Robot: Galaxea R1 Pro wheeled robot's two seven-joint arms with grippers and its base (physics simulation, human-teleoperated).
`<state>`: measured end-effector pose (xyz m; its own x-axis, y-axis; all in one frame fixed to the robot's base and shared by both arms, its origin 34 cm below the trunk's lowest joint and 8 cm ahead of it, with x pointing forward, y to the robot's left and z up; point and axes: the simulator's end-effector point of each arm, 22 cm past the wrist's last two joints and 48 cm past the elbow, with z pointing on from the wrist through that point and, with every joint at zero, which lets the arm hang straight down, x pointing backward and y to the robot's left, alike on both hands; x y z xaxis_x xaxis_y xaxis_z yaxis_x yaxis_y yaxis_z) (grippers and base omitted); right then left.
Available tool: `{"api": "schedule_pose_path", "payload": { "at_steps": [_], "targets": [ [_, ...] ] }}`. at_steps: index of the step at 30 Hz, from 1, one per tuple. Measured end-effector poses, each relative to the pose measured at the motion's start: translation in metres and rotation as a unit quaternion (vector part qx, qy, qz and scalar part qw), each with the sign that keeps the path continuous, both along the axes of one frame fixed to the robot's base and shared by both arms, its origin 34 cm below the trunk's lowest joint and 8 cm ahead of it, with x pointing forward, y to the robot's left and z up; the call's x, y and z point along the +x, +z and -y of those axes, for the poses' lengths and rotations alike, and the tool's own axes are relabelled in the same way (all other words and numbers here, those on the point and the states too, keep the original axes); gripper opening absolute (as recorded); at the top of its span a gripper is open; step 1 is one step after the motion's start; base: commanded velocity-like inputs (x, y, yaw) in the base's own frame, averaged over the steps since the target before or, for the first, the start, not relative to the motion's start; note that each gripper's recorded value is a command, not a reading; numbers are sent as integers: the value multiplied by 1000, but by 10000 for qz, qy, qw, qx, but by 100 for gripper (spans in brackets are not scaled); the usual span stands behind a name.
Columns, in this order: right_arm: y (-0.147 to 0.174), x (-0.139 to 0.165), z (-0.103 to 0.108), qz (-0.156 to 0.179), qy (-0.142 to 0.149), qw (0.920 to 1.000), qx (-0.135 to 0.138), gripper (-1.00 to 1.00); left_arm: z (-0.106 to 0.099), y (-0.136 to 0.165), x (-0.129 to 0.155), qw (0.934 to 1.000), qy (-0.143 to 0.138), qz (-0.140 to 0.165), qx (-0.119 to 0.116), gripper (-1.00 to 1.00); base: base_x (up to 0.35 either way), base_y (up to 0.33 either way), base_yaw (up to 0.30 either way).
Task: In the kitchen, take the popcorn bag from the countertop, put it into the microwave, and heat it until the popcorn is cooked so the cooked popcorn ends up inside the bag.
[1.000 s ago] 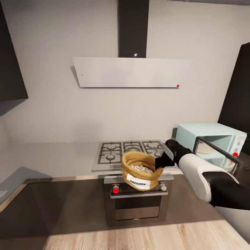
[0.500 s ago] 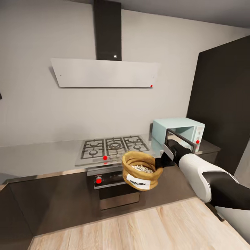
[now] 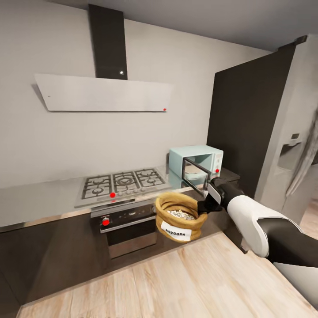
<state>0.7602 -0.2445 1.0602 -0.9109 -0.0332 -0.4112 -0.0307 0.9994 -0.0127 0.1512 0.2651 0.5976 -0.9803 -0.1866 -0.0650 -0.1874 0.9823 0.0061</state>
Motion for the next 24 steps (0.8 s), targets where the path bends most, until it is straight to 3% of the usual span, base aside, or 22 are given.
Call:
{"api": "schedule_pose_path", "payload": {
  "at_steps": [6,24],
  "targets": [
    [0,0,0,3,0,10000,1,-100,0,0,0,10000,0,2,1,100,-199,-2,-294],
    [1,0,0,7,0,10000,2,-100,0,0,0,10000,0,3,0,100,-4,0,-294]
  ]
}}
